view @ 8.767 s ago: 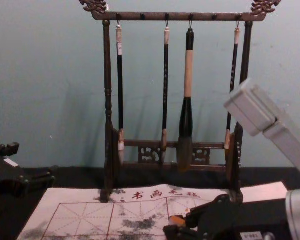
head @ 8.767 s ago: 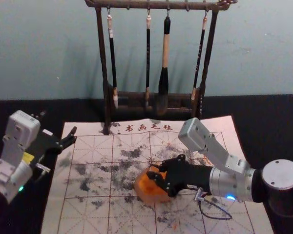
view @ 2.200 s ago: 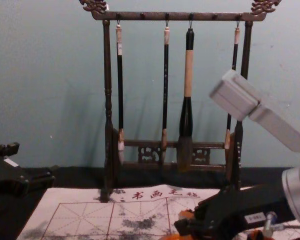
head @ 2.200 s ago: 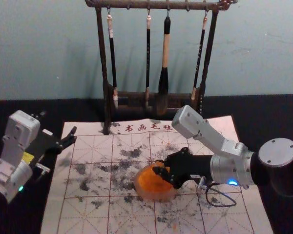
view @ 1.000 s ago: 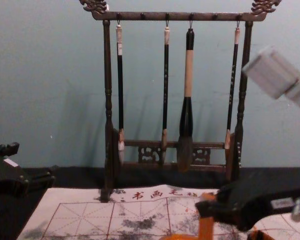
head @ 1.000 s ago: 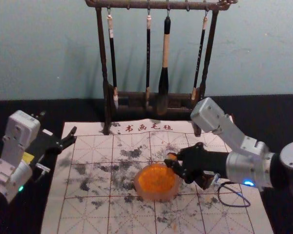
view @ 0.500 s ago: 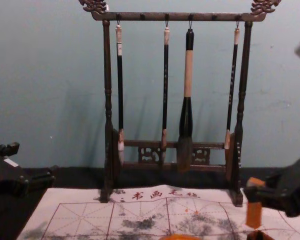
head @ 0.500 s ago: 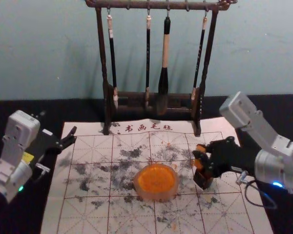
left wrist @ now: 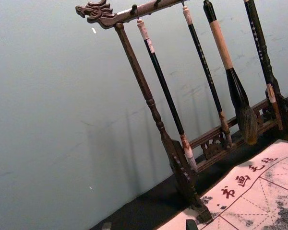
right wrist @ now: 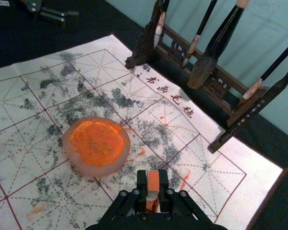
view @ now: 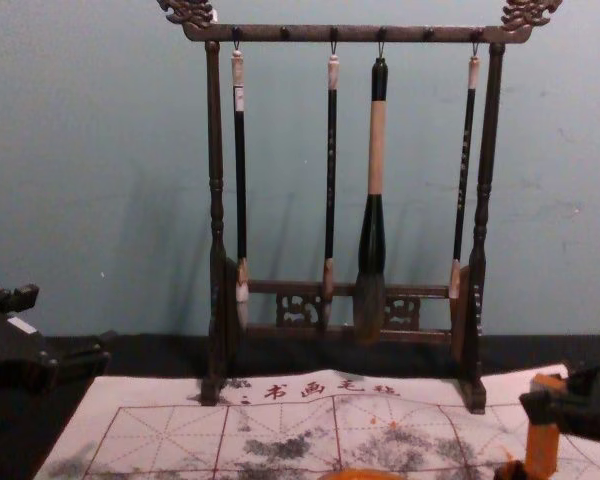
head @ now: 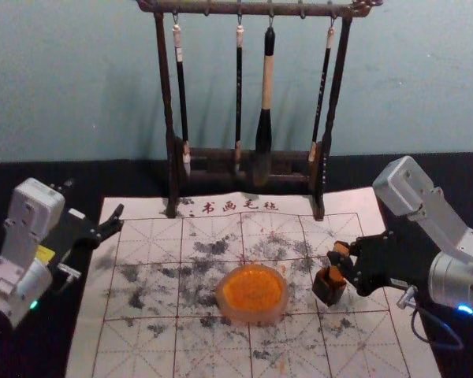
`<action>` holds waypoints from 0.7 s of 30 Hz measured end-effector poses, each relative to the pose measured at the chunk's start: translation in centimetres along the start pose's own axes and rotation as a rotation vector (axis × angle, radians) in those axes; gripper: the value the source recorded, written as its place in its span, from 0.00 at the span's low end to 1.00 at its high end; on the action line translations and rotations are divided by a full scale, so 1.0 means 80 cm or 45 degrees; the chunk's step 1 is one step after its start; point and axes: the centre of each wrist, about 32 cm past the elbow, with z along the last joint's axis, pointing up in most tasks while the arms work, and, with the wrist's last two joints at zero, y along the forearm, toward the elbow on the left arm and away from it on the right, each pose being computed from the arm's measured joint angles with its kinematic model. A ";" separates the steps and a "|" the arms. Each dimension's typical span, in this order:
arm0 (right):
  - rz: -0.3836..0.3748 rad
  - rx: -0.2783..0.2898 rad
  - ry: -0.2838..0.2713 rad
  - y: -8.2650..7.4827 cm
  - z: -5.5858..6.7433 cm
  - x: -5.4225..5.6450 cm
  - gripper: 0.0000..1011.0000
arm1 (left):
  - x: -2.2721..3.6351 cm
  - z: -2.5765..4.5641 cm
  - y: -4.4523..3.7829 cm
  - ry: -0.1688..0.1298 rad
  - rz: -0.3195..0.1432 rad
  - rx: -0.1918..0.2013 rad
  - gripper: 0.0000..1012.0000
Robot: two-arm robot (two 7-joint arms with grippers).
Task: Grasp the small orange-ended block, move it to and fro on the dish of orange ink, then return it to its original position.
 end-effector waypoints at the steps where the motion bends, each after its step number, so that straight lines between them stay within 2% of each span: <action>1: 0.002 -0.004 0.006 0.001 -0.002 0.000 0.09 | 0.0000 0.0000 0.000 0.000 0.000 0.000 0.99; 21: 0.037 -0.054 0.051 0.026 -0.021 0.004 0.09 | 0.0000 0.0000 0.000 0.000 0.000 0.000 0.99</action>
